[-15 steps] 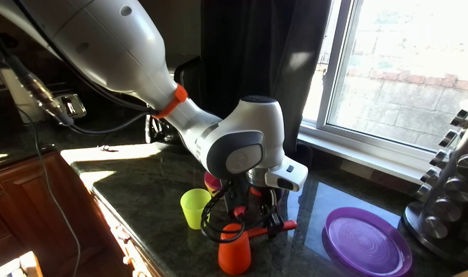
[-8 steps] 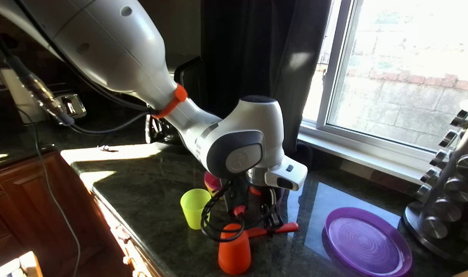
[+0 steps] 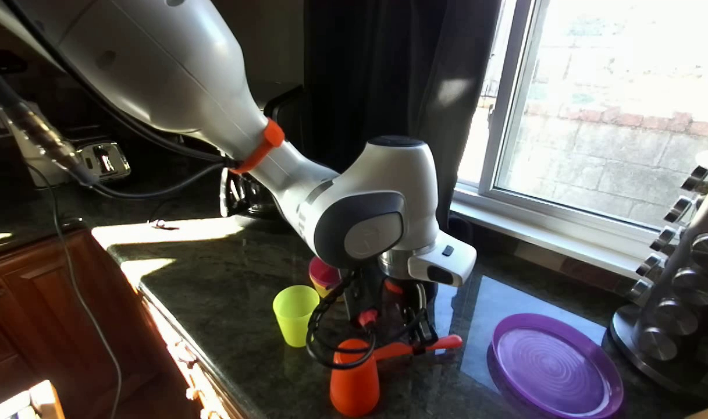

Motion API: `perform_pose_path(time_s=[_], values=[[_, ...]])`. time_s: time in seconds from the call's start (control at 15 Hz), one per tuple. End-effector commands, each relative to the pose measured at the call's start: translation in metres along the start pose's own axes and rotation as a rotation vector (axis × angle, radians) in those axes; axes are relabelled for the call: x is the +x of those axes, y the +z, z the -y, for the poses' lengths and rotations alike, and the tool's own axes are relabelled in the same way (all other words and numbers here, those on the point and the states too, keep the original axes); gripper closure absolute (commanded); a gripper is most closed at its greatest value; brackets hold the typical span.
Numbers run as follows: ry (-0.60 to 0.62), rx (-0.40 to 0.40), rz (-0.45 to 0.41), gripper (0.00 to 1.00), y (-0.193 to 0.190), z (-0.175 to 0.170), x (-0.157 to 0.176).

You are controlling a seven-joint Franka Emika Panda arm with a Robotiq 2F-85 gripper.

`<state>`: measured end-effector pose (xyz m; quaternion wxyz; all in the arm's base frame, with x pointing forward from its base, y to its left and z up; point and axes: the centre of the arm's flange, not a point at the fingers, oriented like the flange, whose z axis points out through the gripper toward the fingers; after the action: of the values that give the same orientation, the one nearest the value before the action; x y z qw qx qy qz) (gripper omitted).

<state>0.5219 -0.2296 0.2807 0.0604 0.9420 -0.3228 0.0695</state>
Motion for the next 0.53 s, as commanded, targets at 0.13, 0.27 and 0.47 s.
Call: perform_pose_path(time_s=[0.13, 0.27, 0.47], values=[[0.037, 0.048, -0.027, 0.96, -0.04, -0.029, 0.001], [0.054, 0.064, -0.042, 0.96, -0.052, -0.036, 0.001], [0.094, 0.082, -0.052, 0.96, -0.073, -0.046, 0.0]])
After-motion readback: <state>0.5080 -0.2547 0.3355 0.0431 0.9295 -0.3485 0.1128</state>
